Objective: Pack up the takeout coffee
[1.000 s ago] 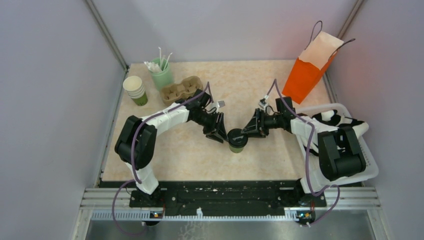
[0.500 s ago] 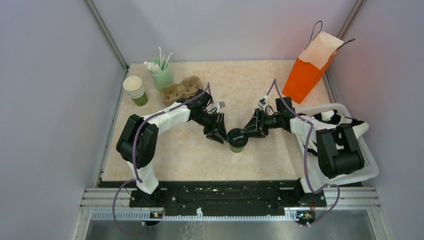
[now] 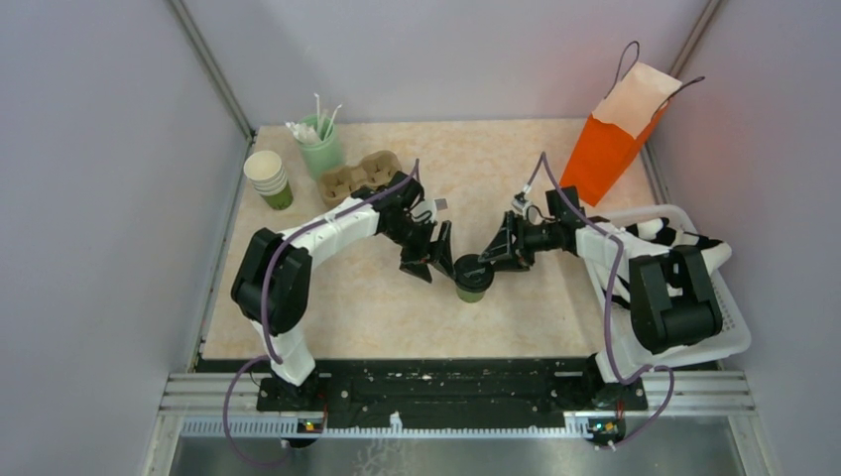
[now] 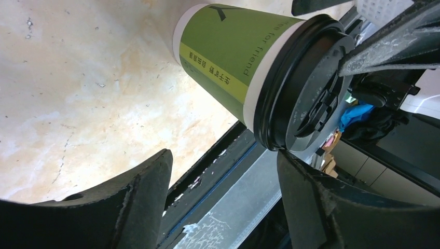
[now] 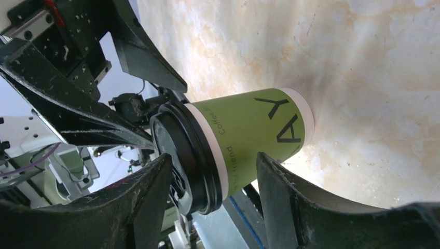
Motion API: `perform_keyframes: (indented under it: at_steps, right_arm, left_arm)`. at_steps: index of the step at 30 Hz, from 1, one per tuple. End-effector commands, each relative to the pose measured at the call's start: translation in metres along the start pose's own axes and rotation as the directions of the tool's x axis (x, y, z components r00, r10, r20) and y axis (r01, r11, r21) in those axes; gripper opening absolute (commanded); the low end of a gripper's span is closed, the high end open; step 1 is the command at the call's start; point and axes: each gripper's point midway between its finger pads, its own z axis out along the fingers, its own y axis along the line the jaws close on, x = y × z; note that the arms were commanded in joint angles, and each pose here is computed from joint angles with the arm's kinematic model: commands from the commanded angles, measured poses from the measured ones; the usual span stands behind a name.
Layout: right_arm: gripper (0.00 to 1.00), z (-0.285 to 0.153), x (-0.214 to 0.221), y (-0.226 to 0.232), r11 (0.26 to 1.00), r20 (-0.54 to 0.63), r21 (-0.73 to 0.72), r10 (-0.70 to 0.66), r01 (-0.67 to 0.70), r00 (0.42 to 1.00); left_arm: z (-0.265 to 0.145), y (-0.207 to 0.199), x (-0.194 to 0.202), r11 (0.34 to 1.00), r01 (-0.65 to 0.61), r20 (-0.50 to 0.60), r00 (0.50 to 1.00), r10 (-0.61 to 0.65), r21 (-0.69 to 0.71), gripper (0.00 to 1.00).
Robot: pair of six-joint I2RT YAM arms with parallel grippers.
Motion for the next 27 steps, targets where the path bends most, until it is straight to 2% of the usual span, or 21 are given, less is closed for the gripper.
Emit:
perform_keyframes:
  at_steps: [1, 8, 14, 17, 20, 27]
  right_arm:
    - [0.61, -0.006, -0.015, 0.014, 0.997, 0.016, 0.003, -0.082, 0.082, 0.996]
    - [0.67, -0.012, -0.015, 0.016, 0.994, 0.008, 0.042, -0.097, 0.096, 0.995]
    - [0.82, -0.023, -0.004, 0.017, 0.992, 0.013, 0.094, -0.087, 0.086, 0.996]
    - [0.85, -0.024, 0.007, 0.019, 0.995, -0.002, 0.064, -0.079, 0.079, 0.997]
    - [0.85, -0.021, 0.016, 0.018, 0.997, -0.022, 0.027, -0.073, 0.074, 0.997]
    - [0.75, -0.008, 0.012, 0.016, 0.998, -0.040, 0.013, -0.065, 0.065, 0.997]
  left_arm:
    - [-0.022, -0.029, -0.011, 0.992, -0.109, 0.072, 0.992, 0.104, 0.065, 0.82]
    - [-0.027, -0.026, -0.014, 0.994, -0.101, 0.063, 0.993, 0.098, 0.046, 0.83]
    - [-0.021, -0.031, -0.027, 0.992, -0.096, 0.065, 0.994, 0.091, 0.084, 0.88]
    - [-0.013, -0.029, -0.029, 0.991, -0.081, 0.051, 0.996, 0.076, 0.105, 0.87]
    - [-0.007, -0.026, -0.023, 0.989, -0.072, 0.035, 0.997, 0.068, 0.131, 0.82]
    - [0.006, -0.008, -0.012, 0.992, -0.052, 0.000, 0.999, 0.052, 0.114, 0.66]
